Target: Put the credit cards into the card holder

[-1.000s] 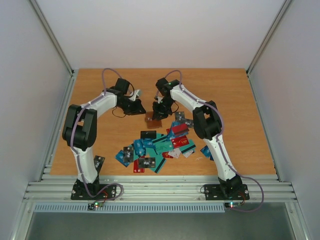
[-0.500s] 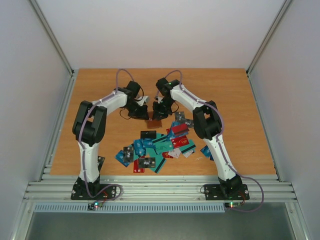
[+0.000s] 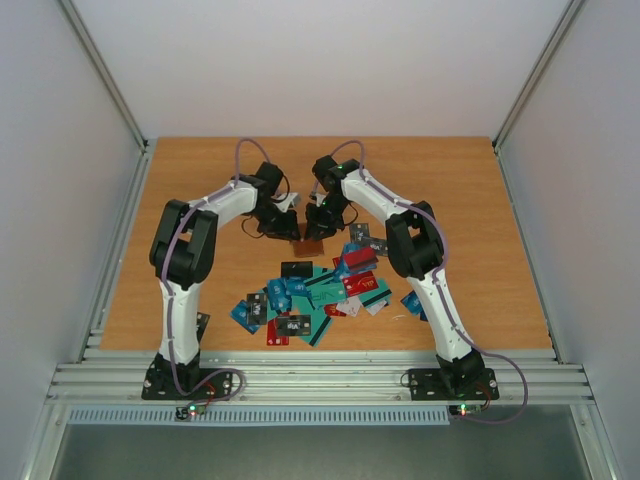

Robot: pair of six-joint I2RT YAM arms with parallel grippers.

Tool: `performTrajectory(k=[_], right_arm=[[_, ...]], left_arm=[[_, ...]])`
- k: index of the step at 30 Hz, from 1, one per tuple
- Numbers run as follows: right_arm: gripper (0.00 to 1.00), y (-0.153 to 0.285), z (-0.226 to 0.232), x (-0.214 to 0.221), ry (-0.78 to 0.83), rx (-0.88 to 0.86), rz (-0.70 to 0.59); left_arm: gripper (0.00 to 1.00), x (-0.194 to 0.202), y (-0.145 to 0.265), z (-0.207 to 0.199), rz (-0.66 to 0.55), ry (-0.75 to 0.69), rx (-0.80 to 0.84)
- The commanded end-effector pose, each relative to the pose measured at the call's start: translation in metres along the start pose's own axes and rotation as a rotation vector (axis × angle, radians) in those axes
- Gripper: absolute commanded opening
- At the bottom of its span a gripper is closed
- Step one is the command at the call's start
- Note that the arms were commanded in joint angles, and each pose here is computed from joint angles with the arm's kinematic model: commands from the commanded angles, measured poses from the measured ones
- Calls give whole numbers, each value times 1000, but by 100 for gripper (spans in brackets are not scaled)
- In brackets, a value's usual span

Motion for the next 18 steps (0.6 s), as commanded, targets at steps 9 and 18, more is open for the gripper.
performTrajectory(k=[9, 18], right_arm=[[25, -55, -47, 16, -93, 127, 140], [24, -55, -48, 16, -98, 130, 141]], left_arm=[[20, 14, -14, -20, 7, -114, 248], [49, 12, 27, -33, -103, -169, 190]])
Point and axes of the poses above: each gripper's point midway between its finger pads, its own y axis back along the fingers, its own z axis along the line the jaws close on, x = y × z, the point moved 6 cm from there along y, back along the fingers, and after that the axes turned 10 degrees about y, right-handed, at the moved point
